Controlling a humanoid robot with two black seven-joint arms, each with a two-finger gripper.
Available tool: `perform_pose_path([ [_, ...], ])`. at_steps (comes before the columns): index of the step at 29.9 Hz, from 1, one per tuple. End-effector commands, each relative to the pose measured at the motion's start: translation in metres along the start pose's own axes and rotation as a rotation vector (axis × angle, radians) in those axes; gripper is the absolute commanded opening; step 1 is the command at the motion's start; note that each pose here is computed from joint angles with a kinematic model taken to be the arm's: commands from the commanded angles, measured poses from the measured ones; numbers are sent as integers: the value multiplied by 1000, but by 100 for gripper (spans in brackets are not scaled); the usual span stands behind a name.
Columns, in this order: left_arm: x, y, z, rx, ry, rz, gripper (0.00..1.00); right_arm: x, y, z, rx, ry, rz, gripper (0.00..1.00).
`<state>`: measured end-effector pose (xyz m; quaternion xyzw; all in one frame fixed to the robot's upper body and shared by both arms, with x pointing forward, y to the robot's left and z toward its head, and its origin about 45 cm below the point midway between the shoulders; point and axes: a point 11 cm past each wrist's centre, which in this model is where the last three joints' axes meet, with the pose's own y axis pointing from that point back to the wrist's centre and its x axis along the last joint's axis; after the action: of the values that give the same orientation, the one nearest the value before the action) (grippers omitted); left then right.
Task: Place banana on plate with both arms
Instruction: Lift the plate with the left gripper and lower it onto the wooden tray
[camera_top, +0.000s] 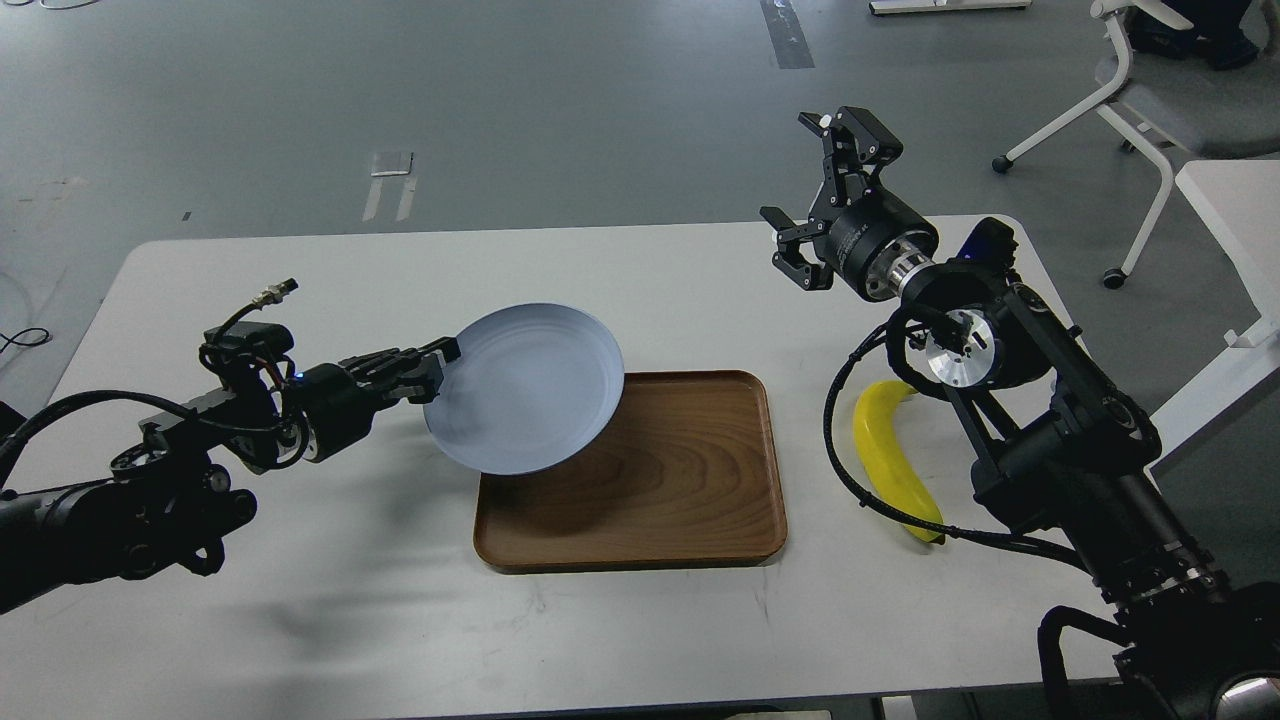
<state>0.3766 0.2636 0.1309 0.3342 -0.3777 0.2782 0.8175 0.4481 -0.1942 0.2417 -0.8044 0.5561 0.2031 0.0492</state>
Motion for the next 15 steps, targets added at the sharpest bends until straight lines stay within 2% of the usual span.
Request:
perform_pose_path([
  [1,1,-18,20,-53,1,6,0,1,0,-1,2,-2,1,100],
  [9,-11,-30,36,-94,8,-7,0,1,0,0,1,-3,2,100],
  [15,-41,-34,50,-141,-91,-33,0,1,0,-1,3,-3,2,100],
])
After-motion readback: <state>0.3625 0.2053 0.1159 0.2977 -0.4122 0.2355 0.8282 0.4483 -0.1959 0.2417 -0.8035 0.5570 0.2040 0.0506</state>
